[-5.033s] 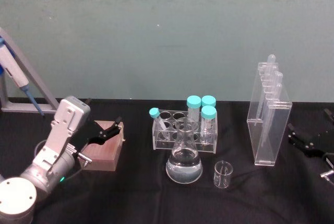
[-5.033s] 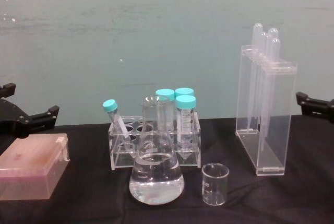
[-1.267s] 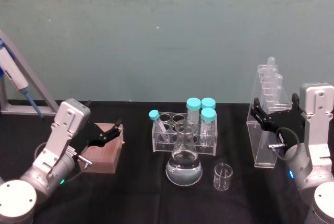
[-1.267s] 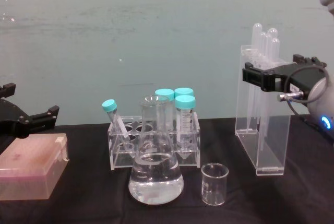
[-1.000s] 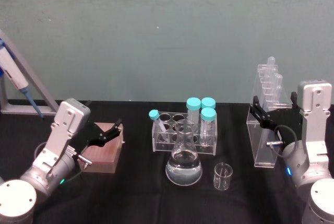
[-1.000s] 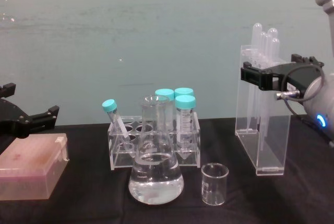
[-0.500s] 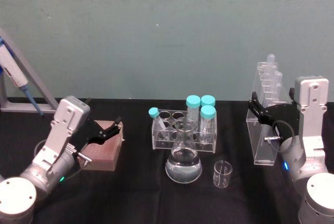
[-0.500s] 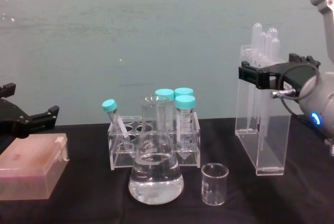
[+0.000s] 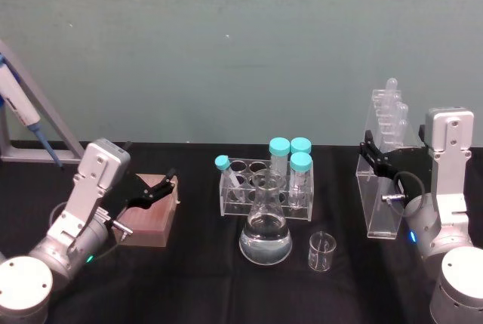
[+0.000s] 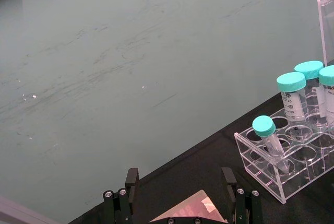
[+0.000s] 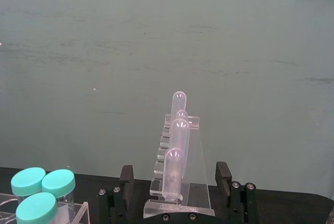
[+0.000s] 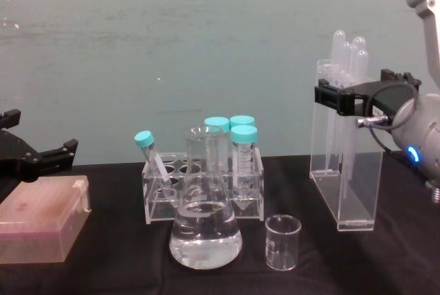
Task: Place the experimental apparatus aside using one hand.
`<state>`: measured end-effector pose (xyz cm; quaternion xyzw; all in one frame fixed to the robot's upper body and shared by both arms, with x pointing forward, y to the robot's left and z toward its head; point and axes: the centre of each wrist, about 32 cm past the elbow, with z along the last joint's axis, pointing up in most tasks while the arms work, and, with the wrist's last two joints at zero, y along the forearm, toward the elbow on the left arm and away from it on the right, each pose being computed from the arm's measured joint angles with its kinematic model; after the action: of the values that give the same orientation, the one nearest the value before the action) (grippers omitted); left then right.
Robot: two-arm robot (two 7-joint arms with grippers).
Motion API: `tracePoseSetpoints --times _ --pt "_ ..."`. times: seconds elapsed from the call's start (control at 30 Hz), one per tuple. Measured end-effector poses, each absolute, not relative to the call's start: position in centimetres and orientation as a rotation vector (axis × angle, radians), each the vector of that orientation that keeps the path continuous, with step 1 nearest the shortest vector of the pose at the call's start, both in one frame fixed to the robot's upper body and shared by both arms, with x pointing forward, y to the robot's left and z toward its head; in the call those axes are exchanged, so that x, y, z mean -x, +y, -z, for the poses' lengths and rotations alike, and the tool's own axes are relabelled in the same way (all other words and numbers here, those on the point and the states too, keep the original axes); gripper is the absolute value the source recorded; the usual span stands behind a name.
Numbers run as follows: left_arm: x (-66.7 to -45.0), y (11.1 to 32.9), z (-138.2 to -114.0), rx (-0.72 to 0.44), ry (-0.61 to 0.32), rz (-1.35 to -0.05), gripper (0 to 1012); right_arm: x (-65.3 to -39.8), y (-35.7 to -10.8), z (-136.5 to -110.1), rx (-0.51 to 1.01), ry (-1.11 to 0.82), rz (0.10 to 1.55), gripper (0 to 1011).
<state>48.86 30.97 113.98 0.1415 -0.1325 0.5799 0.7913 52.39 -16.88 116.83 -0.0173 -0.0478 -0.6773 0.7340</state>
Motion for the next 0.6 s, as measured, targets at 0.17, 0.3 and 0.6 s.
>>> tracePoseSetpoints --times 0.17,0.3,0.6 --pt "-48.86 30.97 -113.98 -0.304 -0.285 -1.248 1000 -52.53 -16.91 -116.82 0.038 -0.106 1.491 1000" --pt "-48.86 30.97 -113.98 -0.305 -0.285 -1.248 1000 -52.63 -16.98 -116.79 0.037 -0.104 1.492 1000" --pt "-48.86 30.97 -113.98 -0.304 -0.285 -1.248 1000 -52.85 -17.01 -116.78 0.038 -0.102 1.486 1000"
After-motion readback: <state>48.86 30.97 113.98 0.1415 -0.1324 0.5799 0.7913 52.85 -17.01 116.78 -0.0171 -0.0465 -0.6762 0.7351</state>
